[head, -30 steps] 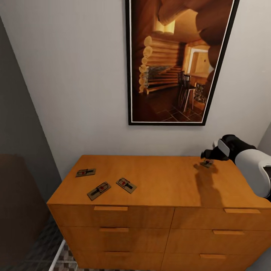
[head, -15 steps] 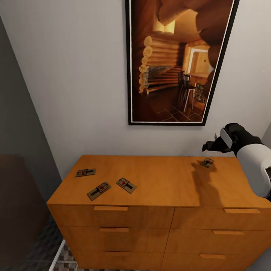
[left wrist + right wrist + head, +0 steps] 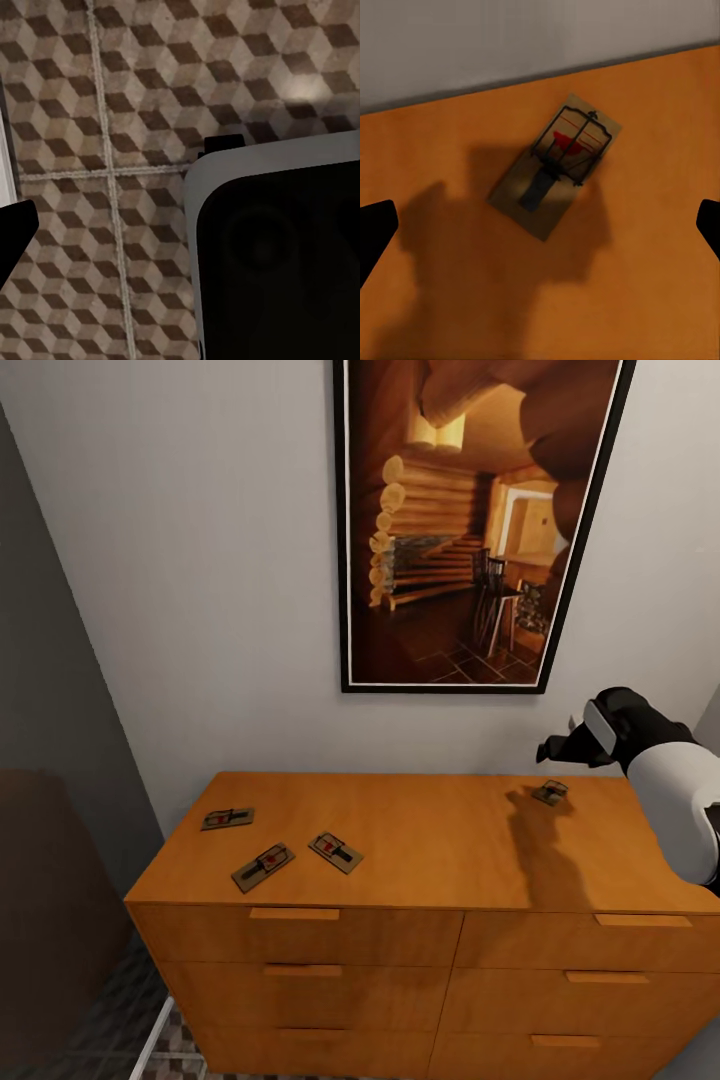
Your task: Take the four mousetraps from the cabinet in the bathroom and place them on the bathroom floor. Make sure all four end up on the same floor surface, and ensure that at least two of them are either under or directly next to the same bathroom sink.
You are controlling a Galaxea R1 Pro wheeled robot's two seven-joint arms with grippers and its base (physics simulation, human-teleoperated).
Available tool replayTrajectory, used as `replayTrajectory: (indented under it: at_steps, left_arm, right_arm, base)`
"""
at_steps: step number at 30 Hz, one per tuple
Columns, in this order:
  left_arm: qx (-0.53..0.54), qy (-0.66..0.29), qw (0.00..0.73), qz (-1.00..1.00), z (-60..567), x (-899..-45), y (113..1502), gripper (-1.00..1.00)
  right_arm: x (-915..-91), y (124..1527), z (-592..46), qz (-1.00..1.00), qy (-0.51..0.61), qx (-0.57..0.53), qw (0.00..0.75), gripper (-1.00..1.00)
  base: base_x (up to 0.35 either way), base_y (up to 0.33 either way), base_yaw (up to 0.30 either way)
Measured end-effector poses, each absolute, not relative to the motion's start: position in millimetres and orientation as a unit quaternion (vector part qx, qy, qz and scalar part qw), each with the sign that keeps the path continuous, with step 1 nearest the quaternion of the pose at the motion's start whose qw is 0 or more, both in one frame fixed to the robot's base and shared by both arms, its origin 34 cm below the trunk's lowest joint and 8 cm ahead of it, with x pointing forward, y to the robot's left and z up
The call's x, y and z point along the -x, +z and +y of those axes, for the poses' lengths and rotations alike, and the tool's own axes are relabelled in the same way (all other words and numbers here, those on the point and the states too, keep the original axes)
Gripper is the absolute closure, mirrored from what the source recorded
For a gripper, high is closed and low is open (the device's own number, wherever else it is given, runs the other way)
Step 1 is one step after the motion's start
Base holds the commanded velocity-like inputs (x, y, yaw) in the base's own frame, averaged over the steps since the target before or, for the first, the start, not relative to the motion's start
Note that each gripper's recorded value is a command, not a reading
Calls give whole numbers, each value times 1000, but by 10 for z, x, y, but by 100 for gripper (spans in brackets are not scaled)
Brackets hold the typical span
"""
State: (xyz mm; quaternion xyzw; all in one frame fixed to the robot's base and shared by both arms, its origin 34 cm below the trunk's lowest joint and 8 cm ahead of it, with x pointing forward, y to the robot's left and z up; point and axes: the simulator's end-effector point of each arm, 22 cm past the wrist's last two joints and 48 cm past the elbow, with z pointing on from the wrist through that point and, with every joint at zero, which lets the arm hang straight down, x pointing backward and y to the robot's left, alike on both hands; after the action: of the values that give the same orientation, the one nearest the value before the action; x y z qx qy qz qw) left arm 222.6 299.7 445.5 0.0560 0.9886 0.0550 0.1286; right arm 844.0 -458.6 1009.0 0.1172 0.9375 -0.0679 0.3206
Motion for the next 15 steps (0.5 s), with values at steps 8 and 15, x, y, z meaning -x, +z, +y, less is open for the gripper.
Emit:
replayTrajectory:
  at_steps: [8, 15]
  left_arm:
    - [-56, 55, 129, 989, 2997, -2226, 4457, -100]
    - [-56, 55, 128, 989, 2998, -2224, 4455, -100]
  right_arm:
    - [-8437, 10071, -4563, 938, -67, -116, 319, -100]
    - [-8399, 9957, -4546, 943, -64, -116, 306, -100]
  base:
    - [132, 0, 0]
    - [113, 0, 0]
